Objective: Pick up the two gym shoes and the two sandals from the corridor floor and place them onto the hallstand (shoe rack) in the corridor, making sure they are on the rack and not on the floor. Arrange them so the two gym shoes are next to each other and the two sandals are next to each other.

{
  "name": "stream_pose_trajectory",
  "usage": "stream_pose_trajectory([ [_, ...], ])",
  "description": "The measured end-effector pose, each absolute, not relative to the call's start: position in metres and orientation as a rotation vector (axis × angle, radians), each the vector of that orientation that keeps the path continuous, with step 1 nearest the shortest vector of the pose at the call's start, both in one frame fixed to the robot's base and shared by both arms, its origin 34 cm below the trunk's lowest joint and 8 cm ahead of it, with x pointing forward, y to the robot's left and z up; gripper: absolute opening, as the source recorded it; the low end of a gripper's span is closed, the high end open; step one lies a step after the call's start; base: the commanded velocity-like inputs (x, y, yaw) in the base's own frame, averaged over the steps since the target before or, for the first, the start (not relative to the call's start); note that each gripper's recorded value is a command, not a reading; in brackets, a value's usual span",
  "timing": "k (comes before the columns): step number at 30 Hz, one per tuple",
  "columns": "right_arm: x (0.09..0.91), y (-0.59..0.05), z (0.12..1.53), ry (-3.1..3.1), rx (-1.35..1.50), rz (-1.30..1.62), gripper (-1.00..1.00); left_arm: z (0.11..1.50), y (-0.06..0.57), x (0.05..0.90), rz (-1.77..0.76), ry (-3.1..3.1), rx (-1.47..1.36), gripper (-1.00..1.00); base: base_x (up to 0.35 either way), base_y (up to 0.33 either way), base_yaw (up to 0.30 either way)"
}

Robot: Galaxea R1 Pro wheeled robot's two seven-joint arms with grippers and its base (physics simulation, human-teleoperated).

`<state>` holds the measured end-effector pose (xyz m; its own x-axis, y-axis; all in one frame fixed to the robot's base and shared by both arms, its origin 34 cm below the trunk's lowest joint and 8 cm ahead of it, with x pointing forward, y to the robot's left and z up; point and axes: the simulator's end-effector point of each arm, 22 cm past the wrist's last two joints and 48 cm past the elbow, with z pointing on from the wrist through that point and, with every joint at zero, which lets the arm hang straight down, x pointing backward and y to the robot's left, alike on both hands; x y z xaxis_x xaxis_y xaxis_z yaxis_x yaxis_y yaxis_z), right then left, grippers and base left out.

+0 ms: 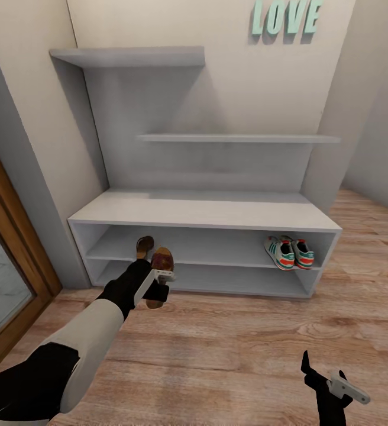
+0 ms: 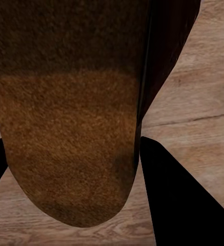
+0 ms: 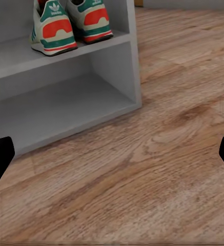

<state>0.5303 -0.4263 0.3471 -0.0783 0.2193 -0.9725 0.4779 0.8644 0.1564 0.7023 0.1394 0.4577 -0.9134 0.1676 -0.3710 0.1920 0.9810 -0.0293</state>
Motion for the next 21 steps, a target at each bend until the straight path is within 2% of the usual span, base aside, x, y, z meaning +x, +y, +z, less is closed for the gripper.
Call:
stream_pose_trajectory([
  [21,0.523,-0.426,0.326,1.705,0.546,-0.246,1.00,0.429,0.140,0.700,-0.095,2.796,0.262,-1.00,0.000,0.000,0.000],
])
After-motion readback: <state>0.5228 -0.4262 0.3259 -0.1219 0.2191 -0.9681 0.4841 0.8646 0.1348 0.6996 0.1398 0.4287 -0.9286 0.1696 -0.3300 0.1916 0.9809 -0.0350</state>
